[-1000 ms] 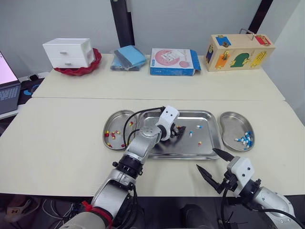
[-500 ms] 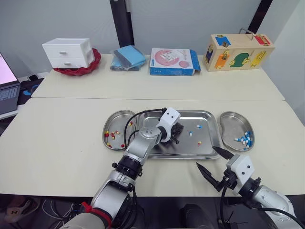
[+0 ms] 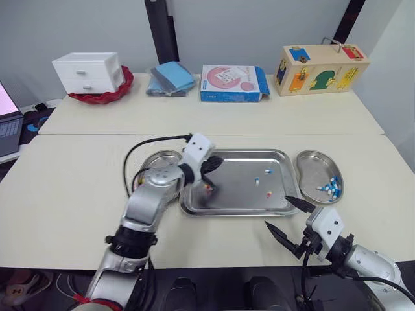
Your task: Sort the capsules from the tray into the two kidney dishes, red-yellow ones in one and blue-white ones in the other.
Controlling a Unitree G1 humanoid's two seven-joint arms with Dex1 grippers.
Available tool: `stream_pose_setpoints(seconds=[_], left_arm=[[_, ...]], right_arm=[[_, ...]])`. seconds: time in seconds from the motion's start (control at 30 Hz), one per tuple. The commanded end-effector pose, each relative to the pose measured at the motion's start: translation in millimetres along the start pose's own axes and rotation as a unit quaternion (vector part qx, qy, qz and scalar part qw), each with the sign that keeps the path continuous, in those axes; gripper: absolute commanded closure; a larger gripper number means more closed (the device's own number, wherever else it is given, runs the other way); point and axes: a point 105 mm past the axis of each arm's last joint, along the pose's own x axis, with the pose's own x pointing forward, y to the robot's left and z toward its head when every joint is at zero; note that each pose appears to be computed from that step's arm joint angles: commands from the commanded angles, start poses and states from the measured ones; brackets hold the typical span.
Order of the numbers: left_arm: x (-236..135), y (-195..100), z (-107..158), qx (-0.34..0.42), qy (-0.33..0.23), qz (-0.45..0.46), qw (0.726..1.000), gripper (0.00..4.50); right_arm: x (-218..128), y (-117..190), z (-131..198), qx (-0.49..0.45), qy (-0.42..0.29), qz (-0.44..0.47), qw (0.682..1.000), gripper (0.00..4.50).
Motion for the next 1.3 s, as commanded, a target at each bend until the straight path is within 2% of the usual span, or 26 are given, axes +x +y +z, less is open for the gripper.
stream_pose_setpoints(seconds=[0.03,0.17,0.3,0.47,0.6,0.77,0.87,0.97,1.1,1.3], left_arm=[[-32.2,21.3,12.9,-0.019,-0.018,0.054,0.998,4.47],[-56.5,37.5,5.5,-0.034,-0.012,0.094,0.995,4.47],[-68.3,39.7,2.0,-0.039,-0.018,0.087,0.995,4.47],[-72.1,30.8,2.6,-0.019,-0.03,0.036,0.999,4.47],[-72.8,10.5,-3.5,0.019,-0.019,-0.051,0.998,4.47],[-74.5,11.2,-4.4,0.066,-0.012,-0.1,0.993,4.47],[-78.2,7.4,-6.3,0.11,0.009,-0.168,0.98,3.9],[-80.7,2.7,-9.3,0.162,0.027,-0.224,0.961,2.97],[-74.4,-0.9,-13.9,0.269,0.068,-0.308,0.91,1.63],[-54.8,-5.7,-11.6,0.349,0.088,-0.369,0.857,1.63]], right_arm=[[7.9,12.3,17.4,-0.033,-0.028,0.079,0.996,0.0],[19.7,14.2,32.9,-0.049,-0.055,0.128,0.989,0.0],[25.2,13.9,36.2,-0.052,-0.062,0.143,0.986,0.0],[26.1,14.4,35.8,-0.049,-0.061,0.144,0.986,0.0],[24.9,14.1,35.0,-0.044,-0.059,0.139,0.988,0.0],[22.1,13.6,32.8,-0.041,-0.054,0.135,0.989,0.0],[20.2,12.9,32.2,-0.039,-0.051,0.131,0.989,0.0],[19.4,12.3,32.0,-0.038,-0.05,0.13,0.99,0.0],[18.9,13.0,33.7,-0.033,-0.049,0.134,0.989,0.0],[16.8,16.5,38.2,-0.031,-0.048,0.145,0.988,0.0]])
